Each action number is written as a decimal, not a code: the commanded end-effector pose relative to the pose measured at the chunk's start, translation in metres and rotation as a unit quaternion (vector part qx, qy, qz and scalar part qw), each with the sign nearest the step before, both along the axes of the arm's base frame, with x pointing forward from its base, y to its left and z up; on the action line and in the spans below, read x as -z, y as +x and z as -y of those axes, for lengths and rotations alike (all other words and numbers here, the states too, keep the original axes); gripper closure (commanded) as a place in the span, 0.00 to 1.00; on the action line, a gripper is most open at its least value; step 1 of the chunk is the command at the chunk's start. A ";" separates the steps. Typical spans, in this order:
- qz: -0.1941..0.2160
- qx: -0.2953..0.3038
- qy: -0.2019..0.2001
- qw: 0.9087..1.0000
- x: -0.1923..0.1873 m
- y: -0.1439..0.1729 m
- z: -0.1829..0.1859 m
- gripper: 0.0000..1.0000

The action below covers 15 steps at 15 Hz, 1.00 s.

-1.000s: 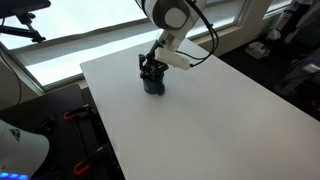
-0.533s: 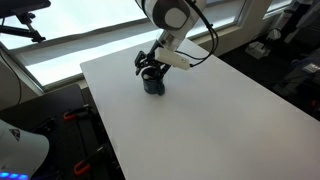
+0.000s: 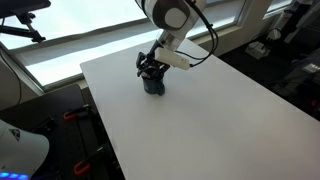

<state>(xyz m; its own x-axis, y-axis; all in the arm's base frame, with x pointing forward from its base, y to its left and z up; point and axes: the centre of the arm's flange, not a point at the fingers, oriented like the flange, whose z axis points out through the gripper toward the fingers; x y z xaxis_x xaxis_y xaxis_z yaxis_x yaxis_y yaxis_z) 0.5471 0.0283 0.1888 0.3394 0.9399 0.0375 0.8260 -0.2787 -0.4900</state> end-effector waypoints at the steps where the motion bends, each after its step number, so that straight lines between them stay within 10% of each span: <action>1: -0.004 0.000 -0.003 1.000 -0.007 -0.006 -0.001 0.66; 5: -0.003 0.001 -0.003 1.000 -0.006 -0.007 -0.002 0.85; 6: -0.002 0.003 -0.004 1.000 -0.006 -0.007 -0.002 0.53; 8: 0.000 0.004 -0.006 1.000 -0.007 -0.007 -0.001 0.57; 15: 0.019 -0.009 -0.013 1.000 -0.008 -0.005 -0.003 0.06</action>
<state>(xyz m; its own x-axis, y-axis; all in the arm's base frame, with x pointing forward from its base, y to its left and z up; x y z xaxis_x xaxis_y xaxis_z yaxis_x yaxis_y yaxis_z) 0.5479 0.0291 0.1888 0.3339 0.9419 0.0357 0.8316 -0.2765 -0.4817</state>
